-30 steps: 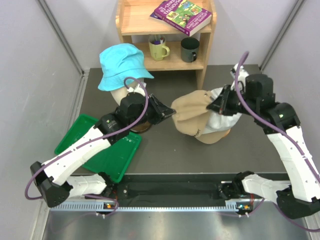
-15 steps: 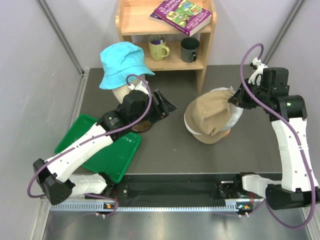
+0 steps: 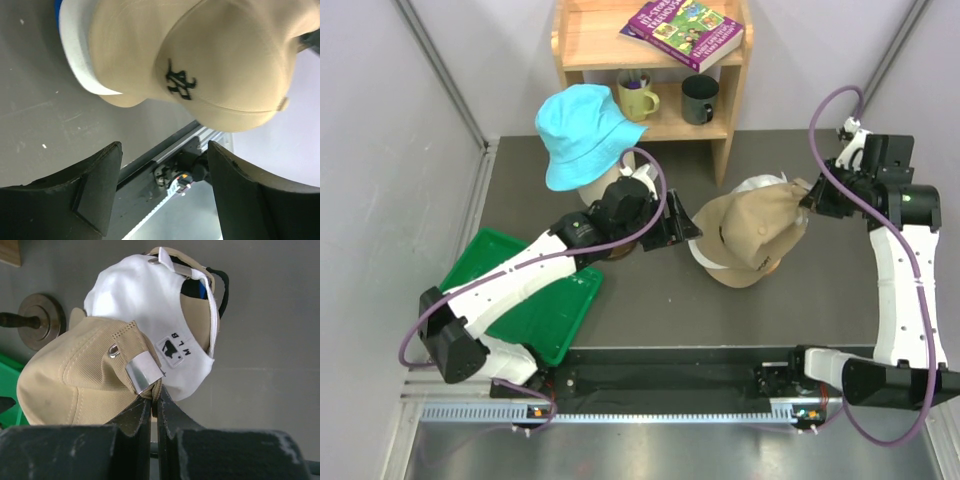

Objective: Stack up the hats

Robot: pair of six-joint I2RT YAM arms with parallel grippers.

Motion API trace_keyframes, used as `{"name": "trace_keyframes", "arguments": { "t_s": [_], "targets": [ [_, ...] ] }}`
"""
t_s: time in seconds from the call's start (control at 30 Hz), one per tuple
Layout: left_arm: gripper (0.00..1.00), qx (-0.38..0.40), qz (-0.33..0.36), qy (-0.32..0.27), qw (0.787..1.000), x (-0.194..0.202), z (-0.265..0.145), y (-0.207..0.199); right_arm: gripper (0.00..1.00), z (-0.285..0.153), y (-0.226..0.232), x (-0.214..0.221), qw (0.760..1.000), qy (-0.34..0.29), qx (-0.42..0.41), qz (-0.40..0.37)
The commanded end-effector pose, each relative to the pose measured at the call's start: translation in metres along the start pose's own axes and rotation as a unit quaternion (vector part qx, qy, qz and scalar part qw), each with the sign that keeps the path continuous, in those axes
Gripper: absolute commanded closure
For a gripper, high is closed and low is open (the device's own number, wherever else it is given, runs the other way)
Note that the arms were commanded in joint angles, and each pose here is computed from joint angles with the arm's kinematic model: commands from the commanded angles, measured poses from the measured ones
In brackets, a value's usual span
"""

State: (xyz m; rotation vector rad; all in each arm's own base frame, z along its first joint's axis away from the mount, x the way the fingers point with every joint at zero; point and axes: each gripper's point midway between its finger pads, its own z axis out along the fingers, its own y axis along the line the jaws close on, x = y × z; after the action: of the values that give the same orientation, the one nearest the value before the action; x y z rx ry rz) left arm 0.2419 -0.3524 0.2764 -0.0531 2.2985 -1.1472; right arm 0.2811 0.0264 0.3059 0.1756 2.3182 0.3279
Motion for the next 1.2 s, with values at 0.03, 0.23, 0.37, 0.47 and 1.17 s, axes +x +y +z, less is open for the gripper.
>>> {"name": "trace_keyframes", "arguments": {
  "t_s": [0.03, 0.23, 0.37, 0.47, 1.17],
  "targets": [
    [0.27, -0.004, 0.028, 0.012, 1.0, 0.001, 0.007, 0.003, 1.0, 0.008, -0.019, -0.02, 0.999, -0.029, 0.04, -0.004],
    [0.26, -0.014, 0.044, 0.034, 0.998, 0.016, 0.026, 0.019, 1.0, 0.025, -0.038, -0.024, 0.997, -0.02, 0.076, -0.005],
    [0.25, -0.018, 0.05, 0.046, 0.998, 0.029, 0.045, 0.037, 1.0, 0.036, -0.051, -0.024, 0.995, -0.009, 0.099, -0.005],
    [0.25, -0.001, 0.05, 0.044, 0.998, 0.033, 0.054, 0.039, 1.0, 0.043, -0.057, -0.024, 0.995, -0.004, 0.104, -0.002],
    [0.36, 0.09, 0.049, -0.067, 0.992, 0.006, 0.063, 0.03, 1.0, 0.054, -0.067, -0.013, 0.993, 0.023, 0.115, -0.003]
  ]
}}
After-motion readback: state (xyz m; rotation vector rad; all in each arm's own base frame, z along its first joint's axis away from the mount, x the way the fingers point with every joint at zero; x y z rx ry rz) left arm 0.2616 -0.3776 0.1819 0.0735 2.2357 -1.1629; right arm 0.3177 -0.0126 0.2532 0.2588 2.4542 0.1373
